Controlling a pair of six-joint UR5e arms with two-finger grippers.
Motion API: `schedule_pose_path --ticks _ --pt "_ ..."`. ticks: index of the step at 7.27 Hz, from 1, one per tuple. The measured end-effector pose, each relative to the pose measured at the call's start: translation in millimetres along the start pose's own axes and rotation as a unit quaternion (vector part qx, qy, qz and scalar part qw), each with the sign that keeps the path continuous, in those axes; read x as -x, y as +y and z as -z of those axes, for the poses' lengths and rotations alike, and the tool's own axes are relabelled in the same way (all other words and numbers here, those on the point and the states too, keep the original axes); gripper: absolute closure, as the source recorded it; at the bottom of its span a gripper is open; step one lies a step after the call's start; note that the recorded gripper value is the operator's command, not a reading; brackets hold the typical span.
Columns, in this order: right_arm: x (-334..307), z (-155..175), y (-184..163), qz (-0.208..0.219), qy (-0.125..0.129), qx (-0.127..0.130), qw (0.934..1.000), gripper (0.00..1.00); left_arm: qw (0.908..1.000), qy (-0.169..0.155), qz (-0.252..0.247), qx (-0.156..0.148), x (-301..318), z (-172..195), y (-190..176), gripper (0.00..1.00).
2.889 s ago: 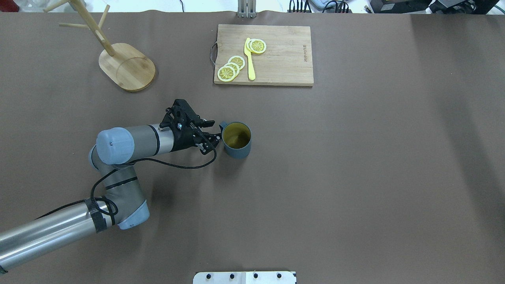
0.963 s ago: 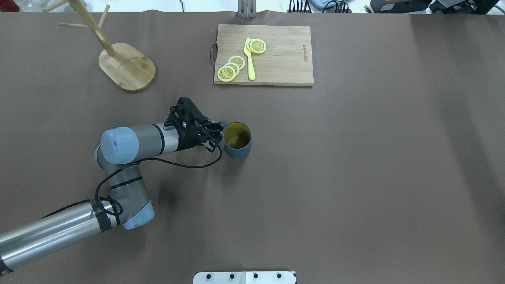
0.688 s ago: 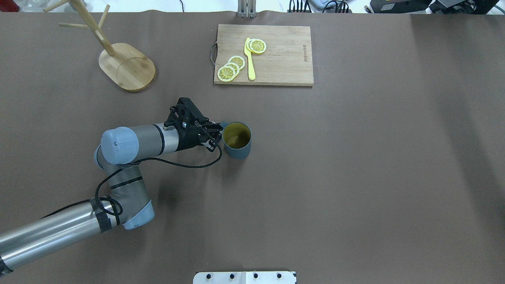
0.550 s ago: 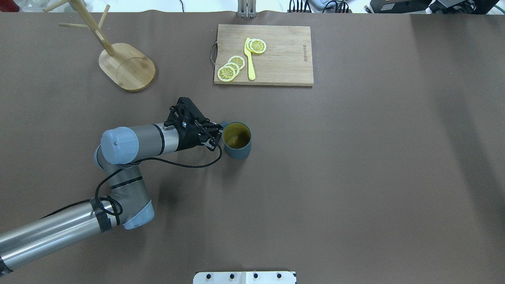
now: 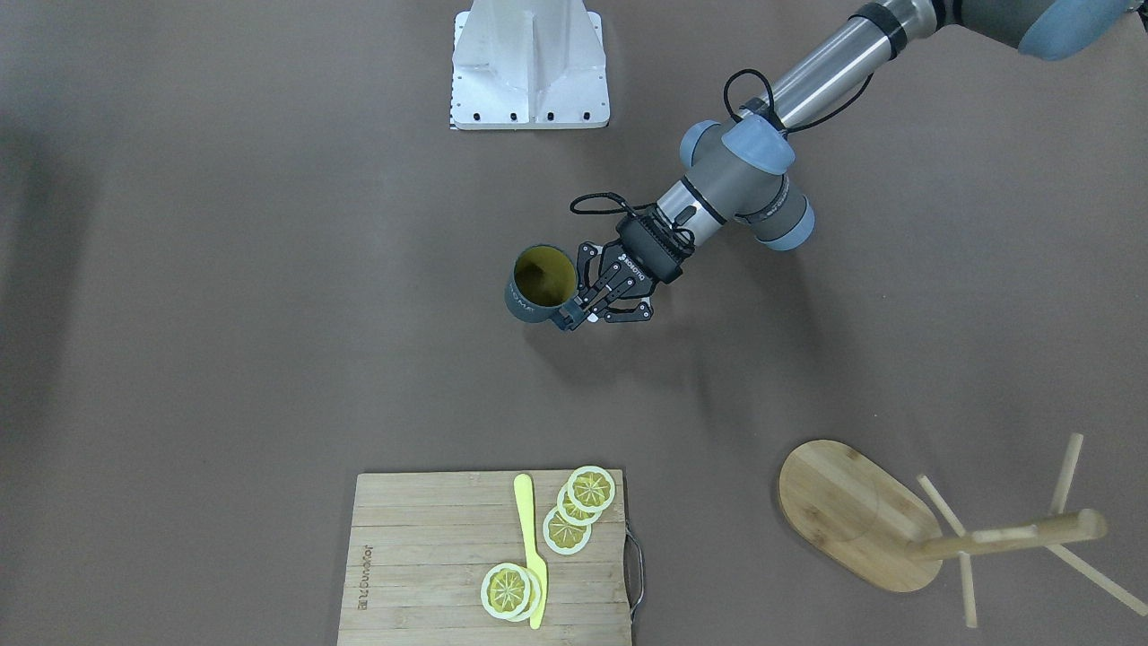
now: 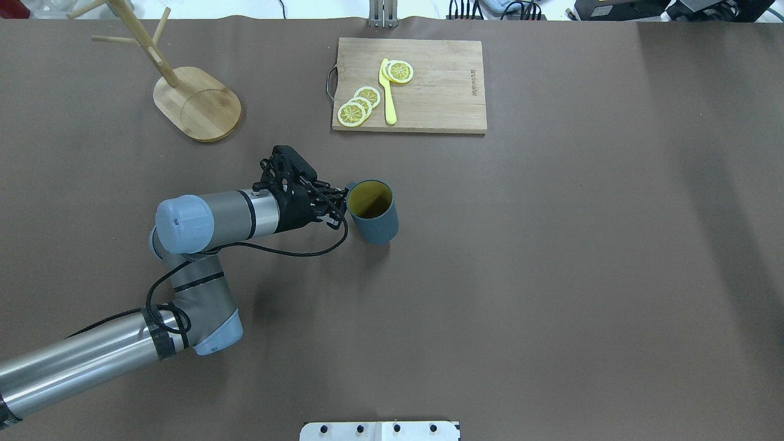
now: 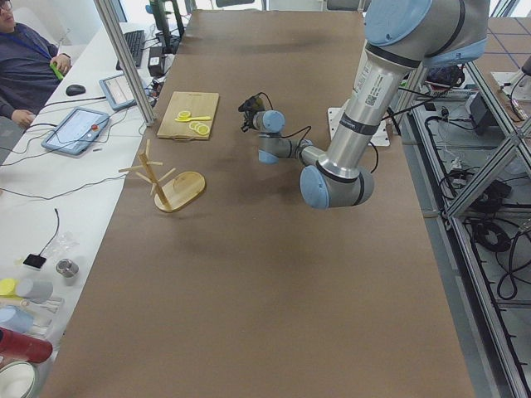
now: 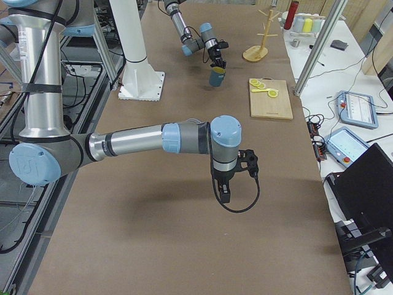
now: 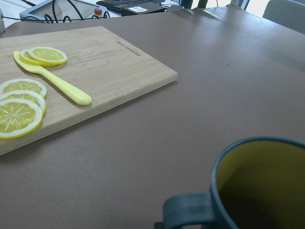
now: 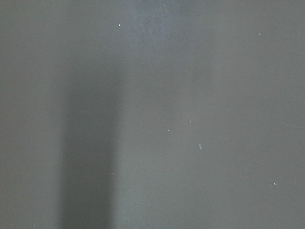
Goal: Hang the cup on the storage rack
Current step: 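Lift the teal mug with the left gripper toward the wooden stand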
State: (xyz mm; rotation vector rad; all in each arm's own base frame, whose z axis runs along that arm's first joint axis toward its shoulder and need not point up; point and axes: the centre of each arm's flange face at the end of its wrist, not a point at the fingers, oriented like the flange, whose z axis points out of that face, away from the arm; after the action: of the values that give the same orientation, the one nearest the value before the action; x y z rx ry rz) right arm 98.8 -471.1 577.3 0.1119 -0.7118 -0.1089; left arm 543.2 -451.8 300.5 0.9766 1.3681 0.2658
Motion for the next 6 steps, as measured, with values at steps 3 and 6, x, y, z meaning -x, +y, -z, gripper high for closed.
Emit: schedule_pose_path --ticks 3,6 --pt "-0.5 -0.7 0.6 -0.001 0.0 0.001 1.0 0.0 0.99 0.024 0.137 -0.022 -20.7 12.2 -24.3 1.0" --pt "0.2 0.4 -0.6 -0.001 0.0 0.0 1.0 0.0 0.9589 0.05 0.278 -0.03 -39.7 24.7 -42.1 1.0"
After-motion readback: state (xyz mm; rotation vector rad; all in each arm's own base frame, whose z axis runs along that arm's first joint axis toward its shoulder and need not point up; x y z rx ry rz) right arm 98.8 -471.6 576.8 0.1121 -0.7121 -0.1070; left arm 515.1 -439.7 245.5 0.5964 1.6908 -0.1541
